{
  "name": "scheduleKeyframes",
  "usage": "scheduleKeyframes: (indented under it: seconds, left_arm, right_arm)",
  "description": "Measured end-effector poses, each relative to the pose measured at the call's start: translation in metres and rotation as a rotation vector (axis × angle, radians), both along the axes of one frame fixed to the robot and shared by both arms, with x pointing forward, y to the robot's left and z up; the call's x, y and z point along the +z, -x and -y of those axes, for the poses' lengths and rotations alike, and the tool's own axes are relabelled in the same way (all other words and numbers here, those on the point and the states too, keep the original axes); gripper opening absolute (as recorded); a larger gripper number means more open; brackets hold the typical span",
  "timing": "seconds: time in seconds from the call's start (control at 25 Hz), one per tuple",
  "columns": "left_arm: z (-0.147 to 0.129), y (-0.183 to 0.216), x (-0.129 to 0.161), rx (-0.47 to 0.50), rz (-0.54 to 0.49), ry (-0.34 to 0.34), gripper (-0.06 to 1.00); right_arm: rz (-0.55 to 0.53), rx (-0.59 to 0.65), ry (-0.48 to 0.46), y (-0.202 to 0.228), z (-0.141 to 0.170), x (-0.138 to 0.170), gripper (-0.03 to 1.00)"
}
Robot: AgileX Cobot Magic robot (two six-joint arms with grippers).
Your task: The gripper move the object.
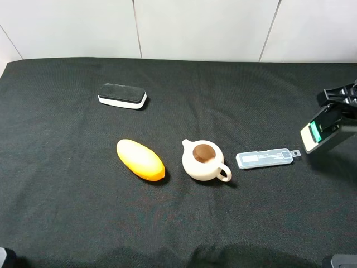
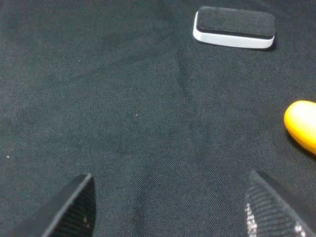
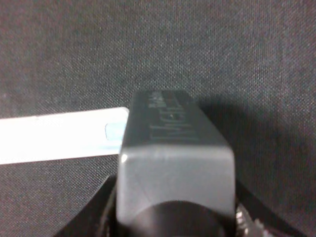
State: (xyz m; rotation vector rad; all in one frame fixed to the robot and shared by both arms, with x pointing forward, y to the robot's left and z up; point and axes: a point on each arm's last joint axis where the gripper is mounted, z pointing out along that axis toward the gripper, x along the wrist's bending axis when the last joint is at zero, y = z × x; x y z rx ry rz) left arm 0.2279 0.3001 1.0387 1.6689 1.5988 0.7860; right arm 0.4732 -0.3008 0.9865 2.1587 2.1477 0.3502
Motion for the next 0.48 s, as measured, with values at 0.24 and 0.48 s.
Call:
scheduleKeyframes:
  seconds: [0.24, 0.48]
  left_arm:
    - [0.000, 0.000, 0.000, 0.000, 0.000, 0.000, 0.68]
    - [0.000, 0.000, 0.000, 0.000, 0.000, 0.000, 0.68]
  right_arm:
    - [-0.010, -0.007, 0.008, 0.005, 0.001, -0.009, 0.30]
    - [-0.017, -0.017, 0.029, 0.007, 0.003, -0.012, 0.30]
